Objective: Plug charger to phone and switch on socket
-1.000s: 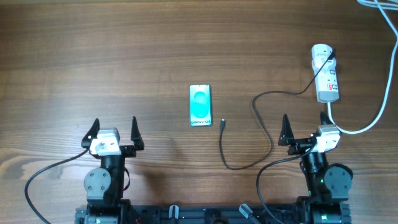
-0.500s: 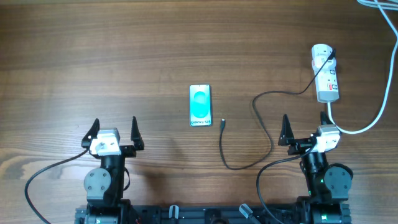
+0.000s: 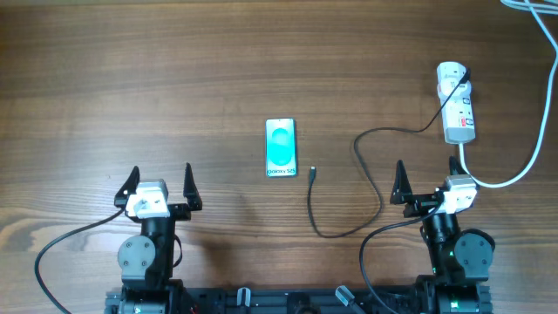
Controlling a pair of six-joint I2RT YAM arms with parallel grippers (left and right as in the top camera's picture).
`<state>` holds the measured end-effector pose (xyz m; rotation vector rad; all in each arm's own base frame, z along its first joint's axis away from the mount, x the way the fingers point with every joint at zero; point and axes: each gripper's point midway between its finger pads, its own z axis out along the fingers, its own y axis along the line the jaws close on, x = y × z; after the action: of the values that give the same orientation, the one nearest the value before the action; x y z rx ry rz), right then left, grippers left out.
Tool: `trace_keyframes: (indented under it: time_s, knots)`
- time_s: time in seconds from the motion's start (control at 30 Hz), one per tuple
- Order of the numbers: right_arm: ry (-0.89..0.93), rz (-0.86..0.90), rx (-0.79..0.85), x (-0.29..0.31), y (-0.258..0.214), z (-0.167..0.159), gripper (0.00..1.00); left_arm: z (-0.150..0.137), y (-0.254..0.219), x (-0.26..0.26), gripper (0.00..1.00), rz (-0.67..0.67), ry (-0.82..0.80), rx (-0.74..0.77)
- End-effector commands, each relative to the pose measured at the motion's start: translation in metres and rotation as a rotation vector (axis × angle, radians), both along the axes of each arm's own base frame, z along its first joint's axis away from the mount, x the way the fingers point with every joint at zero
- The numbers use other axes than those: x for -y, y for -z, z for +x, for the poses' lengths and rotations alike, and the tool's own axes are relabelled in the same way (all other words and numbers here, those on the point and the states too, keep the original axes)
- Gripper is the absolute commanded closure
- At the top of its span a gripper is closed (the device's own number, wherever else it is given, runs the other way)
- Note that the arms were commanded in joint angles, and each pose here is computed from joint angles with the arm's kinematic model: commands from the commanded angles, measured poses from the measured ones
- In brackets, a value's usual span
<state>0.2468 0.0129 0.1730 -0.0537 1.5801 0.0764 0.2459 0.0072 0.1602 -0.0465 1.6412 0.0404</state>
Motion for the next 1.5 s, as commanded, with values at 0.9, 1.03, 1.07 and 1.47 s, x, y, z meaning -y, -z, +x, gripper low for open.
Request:
trace_keyframes:
  time_s: [0.9,1.03,1.07,1.47]
  knots:
    - [0.013,0.012,0.002,0.002,-0.001,0.0,0.0,0.0,0.0,-0.001,0.0,0.014,-0.003,0.008]
    - [0.013,0.012,0.003,0.002,-0.001,0.0,0.0,0.0,0.0,-0.001,0.0,0.014,-0.003,0.008]
    - [0.013,0.012,0.003,0.003,-0.001,0.0,0.0,0.0,0.0,-0.001,0.0,0.014,-0.003,0.008]
    - [0.013,0.012,0.003,0.002,-0.001,0.0,0.0,0.0,-0.012,0.022,0.0,-0.03,0.128,0.059]
